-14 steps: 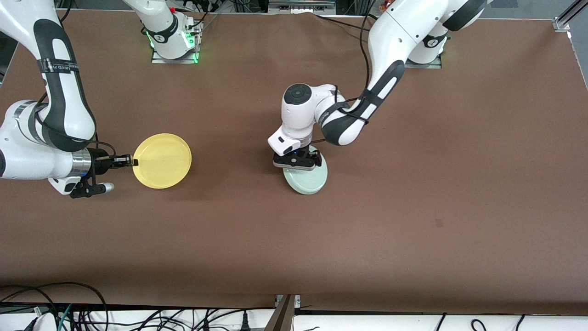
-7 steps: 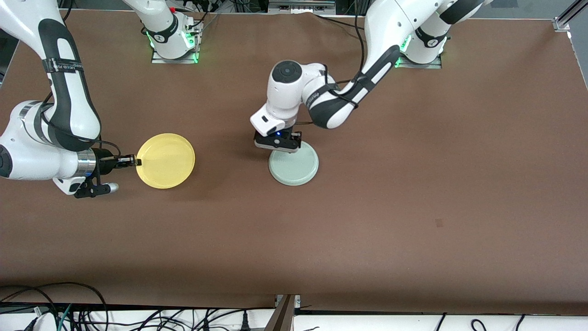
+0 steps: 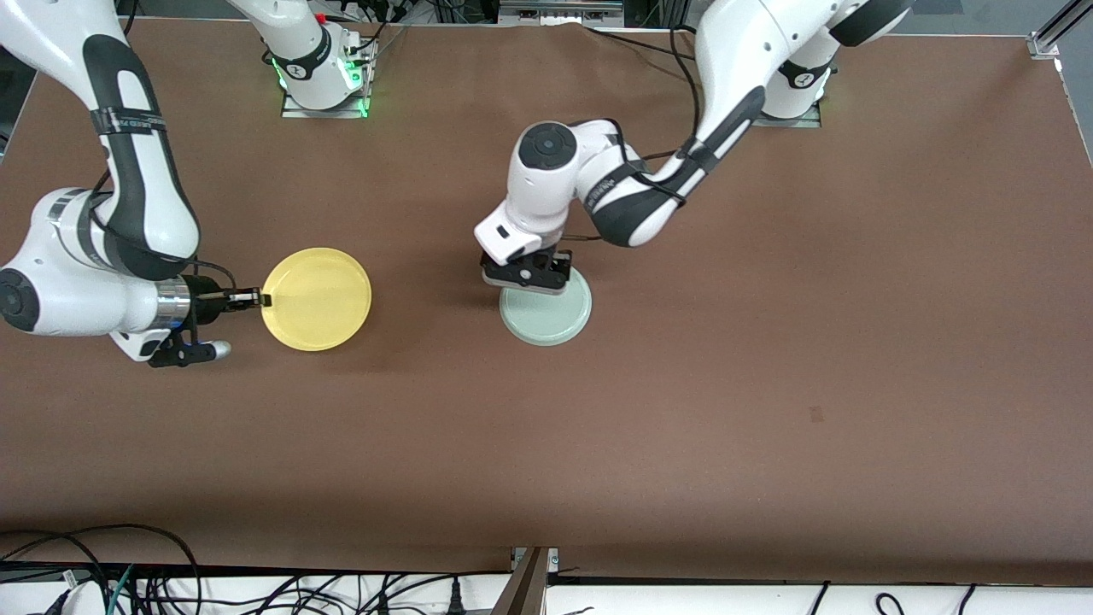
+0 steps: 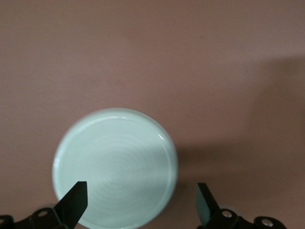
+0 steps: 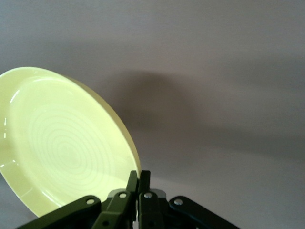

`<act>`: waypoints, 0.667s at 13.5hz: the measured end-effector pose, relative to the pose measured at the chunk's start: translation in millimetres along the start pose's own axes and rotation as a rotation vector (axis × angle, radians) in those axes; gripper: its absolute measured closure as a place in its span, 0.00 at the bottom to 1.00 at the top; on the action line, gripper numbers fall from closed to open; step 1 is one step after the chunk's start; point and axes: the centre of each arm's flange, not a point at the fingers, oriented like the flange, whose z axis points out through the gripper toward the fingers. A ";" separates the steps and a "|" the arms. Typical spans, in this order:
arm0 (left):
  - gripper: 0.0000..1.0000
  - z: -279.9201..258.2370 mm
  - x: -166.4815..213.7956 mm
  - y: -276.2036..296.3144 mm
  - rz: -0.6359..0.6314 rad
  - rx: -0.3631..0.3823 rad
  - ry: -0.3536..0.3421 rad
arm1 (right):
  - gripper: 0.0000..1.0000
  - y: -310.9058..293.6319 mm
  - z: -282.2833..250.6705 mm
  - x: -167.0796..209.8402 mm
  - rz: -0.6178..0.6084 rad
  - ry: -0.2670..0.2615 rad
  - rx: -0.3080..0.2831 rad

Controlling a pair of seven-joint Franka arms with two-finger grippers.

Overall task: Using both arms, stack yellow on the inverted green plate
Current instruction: 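Lower the green plate upside down and open the left gripper, then lift the yellow plate onto the green plate while the left gripper withdraws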

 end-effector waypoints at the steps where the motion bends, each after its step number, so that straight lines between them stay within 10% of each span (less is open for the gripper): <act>1: 0.00 -14.8 16.4 -20.0 -0.023 0.000 -0.021 | 0.98 -10.9 3.2 1.1 -0.002 -0.005 -0.005; 9: 0.00 -182.6 99.7 -214.2 -0.071 0.051 -0.064 | 0.98 -135.6 60.7 16.1 -0.061 0.006 -0.074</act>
